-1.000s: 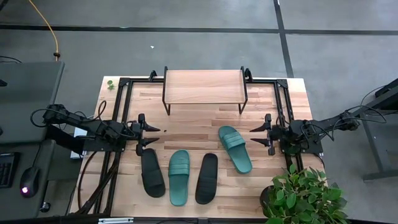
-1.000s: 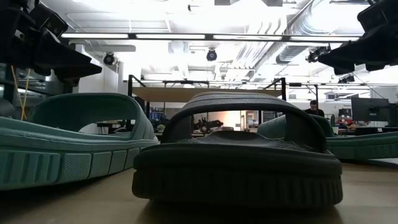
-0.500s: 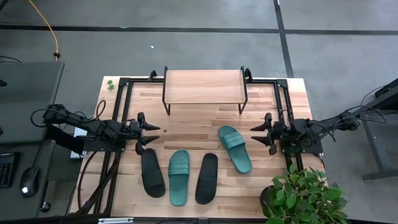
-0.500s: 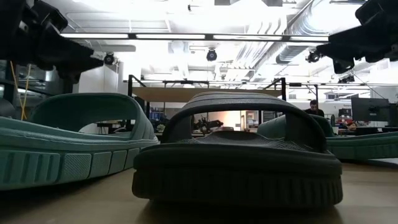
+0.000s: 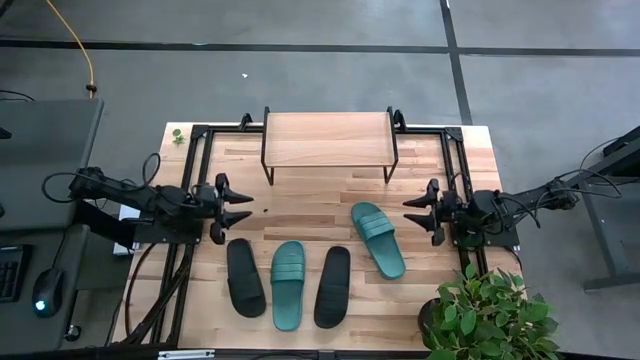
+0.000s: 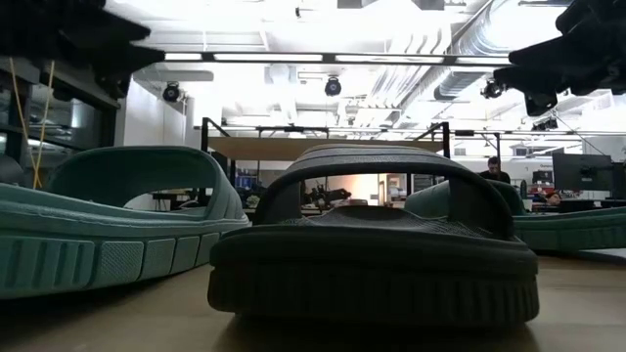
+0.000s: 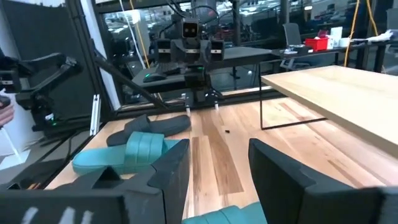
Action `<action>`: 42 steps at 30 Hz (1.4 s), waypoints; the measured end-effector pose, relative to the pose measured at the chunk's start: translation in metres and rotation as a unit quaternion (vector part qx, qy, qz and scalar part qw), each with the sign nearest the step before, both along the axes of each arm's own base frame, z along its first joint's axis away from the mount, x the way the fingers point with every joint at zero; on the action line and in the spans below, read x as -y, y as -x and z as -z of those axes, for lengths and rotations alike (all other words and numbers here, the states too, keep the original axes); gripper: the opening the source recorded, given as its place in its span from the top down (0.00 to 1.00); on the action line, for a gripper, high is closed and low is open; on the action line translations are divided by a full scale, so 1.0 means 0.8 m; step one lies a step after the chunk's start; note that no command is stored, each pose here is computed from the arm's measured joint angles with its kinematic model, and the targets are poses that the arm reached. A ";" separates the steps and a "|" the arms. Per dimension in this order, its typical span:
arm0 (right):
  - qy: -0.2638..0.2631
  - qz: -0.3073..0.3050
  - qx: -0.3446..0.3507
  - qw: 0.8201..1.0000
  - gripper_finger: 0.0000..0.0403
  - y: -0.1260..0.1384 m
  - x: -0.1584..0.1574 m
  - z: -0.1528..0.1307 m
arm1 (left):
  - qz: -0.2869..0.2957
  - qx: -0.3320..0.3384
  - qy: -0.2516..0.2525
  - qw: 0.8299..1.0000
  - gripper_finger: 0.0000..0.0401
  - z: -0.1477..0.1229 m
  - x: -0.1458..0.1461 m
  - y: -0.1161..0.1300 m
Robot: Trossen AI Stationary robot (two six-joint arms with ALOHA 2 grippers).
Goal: Pick and place slides into the shelf
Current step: Put the right green slide on the shelf
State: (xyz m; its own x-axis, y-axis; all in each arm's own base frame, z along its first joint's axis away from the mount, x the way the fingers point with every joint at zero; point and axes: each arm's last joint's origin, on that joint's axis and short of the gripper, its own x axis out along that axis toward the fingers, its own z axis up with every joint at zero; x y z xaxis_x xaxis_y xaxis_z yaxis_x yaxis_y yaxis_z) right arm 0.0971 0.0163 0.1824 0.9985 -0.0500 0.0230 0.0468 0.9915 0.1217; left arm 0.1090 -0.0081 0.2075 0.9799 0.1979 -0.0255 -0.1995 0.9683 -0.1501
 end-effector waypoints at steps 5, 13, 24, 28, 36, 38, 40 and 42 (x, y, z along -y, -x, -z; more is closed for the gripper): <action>0.005 0.005 0.025 1.000 0.61 0.000 0.000 -0.006 | 0.000 0.000 0.026 1.000 0.56 -0.020 -0.001 0.004; 0.021 0.013 0.049 0.999 0.61 0.003 0.001 -0.020 | -0.001 0.006 0.067 0.998 0.56 -0.031 -0.001 0.007; 0.046 0.024 0.051 0.997 0.61 0.006 0.003 -0.071 | -0.002 0.009 0.080 0.997 0.56 -0.031 -0.001 0.007; 0.058 0.042 0.003 0.997 0.61 -0.003 0.002 -0.085 | -0.002 0.009 0.082 0.997 0.56 -0.031 -0.001 0.007; 0.105 0.048 -0.090 0.989 0.61 -0.028 -0.004 -0.135 | -0.003 0.003 0.088 0.996 0.56 -0.029 -0.001 0.007; 0.115 0.064 -0.121 0.984 0.61 -0.033 -0.004 -0.150 | -0.005 0.000 0.088 0.996 0.56 -0.028 -0.001 0.007; 0.126 0.079 -0.152 0.977 0.61 -0.038 -0.004 -0.165 | -0.010 0.001 0.087 0.996 0.56 -0.028 -0.002 0.007; 0.135 0.083 -0.177 0.971 0.61 -0.043 -0.005 -0.182 | -0.012 0.001 0.087 0.996 0.56 -0.028 -0.002 0.007</action>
